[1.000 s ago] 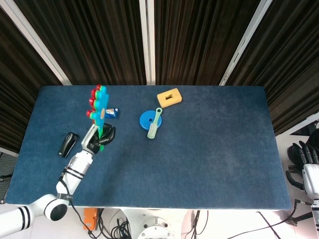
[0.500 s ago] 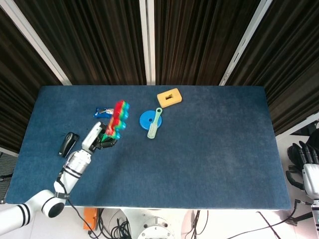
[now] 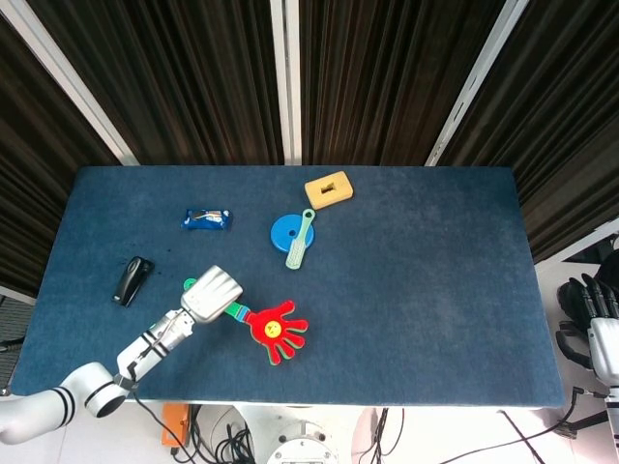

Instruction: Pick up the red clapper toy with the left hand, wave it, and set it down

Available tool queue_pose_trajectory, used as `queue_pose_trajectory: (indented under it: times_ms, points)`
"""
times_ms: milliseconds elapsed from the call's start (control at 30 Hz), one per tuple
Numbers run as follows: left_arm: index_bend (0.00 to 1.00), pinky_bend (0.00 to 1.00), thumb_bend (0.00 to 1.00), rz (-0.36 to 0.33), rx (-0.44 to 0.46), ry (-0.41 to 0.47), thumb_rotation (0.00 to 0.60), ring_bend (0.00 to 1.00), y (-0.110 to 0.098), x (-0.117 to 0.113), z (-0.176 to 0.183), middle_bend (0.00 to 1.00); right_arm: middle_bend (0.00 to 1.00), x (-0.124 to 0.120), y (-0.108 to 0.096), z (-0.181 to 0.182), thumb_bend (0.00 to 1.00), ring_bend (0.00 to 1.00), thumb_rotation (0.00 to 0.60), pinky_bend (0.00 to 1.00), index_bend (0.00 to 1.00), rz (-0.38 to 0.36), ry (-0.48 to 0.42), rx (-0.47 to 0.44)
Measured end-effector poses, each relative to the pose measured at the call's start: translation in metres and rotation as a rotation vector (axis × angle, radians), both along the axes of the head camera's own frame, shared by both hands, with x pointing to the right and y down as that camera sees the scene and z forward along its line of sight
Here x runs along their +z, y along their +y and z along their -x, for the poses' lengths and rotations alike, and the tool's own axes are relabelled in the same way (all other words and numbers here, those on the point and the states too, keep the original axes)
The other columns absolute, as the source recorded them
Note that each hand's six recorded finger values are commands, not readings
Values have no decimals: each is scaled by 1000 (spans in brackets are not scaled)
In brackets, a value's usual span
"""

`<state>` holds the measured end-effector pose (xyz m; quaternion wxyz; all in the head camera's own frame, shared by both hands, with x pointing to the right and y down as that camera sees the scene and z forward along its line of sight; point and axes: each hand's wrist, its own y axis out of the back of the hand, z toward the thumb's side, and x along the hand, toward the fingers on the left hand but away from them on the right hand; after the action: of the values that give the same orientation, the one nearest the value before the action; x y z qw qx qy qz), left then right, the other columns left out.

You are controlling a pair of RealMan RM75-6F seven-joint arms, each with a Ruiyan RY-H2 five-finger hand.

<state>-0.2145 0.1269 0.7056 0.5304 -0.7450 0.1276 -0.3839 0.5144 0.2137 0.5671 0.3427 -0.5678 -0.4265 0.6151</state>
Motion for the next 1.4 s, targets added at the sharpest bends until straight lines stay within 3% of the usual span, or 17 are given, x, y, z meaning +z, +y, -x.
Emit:
queue_pose_trajectory:
  times_ms: [133,367,500,633,700,733,767,800,833,867,933,1067,1167,1300,1400]
  points:
    - [1000,1000,581,68,-77,22,600,1000,0,4,2,1000,0,-1,-1,0,277,0,600,0,0,-5,-3,2]
    - [1000,1000,578,291,-315,111,600,1000,5,14,-4,1000,0,-3,-1,-1,277,0,600,0,0,-12,-6,2]
    - [1000,1000,516,366,-431,173,600,1000,4,16,-12,1000,0,-5,-3,-4,278,0,600,0,0,-18,-2,10]
    - [987,987,484,390,-467,202,600,981,8,21,-20,982,0,-3,-2,-4,277,0,600,0,0,-8,-2,11]
    - [852,912,471,400,-475,198,561,881,10,26,-21,880,0,-1,-1,-5,278,0,600,0,0,-4,-3,13]
    - [657,790,448,407,-474,195,499,720,12,28,-21,733,0,-1,-1,-5,278,0,600,0,0,-4,-4,14]
    - [401,592,409,419,-468,190,429,478,14,29,-21,515,0,-1,-1,-5,278,0,600,0,0,-5,-4,16]
    - [245,440,375,431,-460,184,395,312,15,30,-22,359,0,-1,-1,-6,278,0,600,0,0,-6,-4,17]
    - [79,242,316,443,-451,178,395,116,17,30,-22,160,0,-2,-1,-7,277,0,600,0,0,-7,-3,18]
    - [7,107,253,454,-442,171,426,19,18,31,-22,43,0,-2,-1,-7,277,0,600,0,0,-9,-3,19]
    - [0,22,144,463,-437,177,484,0,19,31,-24,0,0,-3,-1,-8,277,0,600,0,0,-11,-2,20]
    - [0,0,31,408,-473,261,492,0,10,19,-25,0,0,-3,-1,-7,278,0,600,0,0,-12,-5,18]
    - [0,0,4,357,-513,329,495,0,0,6,-21,0,0,-3,-1,-6,278,0,600,0,0,-13,-5,17]
    - [0,0,1,347,-549,359,501,0,-4,-7,-11,0,0,-5,-2,-6,278,0,600,0,0,-19,-6,17]
    - [0,0,1,352,-579,350,553,0,-4,-18,6,0,0,-6,-2,-7,277,0,600,0,0,-21,-2,17]
